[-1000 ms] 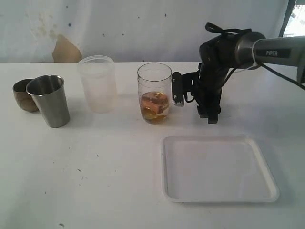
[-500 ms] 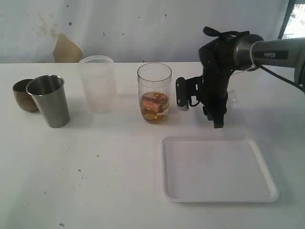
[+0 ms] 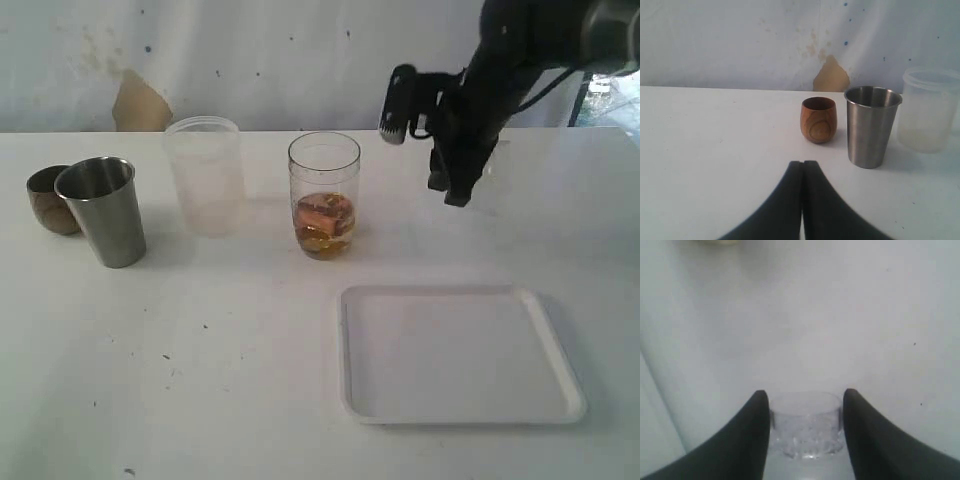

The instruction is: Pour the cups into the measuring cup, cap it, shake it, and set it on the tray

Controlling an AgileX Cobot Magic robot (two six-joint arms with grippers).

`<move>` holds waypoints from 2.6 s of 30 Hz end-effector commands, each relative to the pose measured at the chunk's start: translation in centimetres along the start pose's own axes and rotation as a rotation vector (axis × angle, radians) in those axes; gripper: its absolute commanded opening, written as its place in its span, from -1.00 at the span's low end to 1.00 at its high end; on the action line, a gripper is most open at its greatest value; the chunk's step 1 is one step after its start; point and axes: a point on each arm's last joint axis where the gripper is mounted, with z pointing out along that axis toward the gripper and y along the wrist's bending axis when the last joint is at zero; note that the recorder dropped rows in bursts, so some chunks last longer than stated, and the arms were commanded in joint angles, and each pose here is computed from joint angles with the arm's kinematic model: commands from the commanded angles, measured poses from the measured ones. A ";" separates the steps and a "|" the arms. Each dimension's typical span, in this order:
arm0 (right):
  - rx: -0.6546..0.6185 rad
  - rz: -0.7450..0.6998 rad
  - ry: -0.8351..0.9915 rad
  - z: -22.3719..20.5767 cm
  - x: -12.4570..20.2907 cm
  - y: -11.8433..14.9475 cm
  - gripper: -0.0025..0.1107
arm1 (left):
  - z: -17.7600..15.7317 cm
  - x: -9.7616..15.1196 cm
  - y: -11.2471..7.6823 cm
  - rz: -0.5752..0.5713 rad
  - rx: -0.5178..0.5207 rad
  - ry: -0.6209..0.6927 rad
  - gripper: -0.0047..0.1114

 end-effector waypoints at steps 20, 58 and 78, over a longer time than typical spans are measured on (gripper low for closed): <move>-0.046 0.301 -1.258 -8.5 -2.4 -0.3 -0.96 | 0.0 0.1 0.0 0.005 -0.005 -0.005 -0.92; -0.061 0.332 -1.146 -0.6 -6.7 0.5 -0.96 | 0.0 0.1 0.0 0.005 -0.005 -0.005 -0.92; -0.050 0.324 -1.066 0.4 -6.1 0.4 -0.96 | 0.0 0.1 0.0 0.005 -0.005 -0.005 -0.92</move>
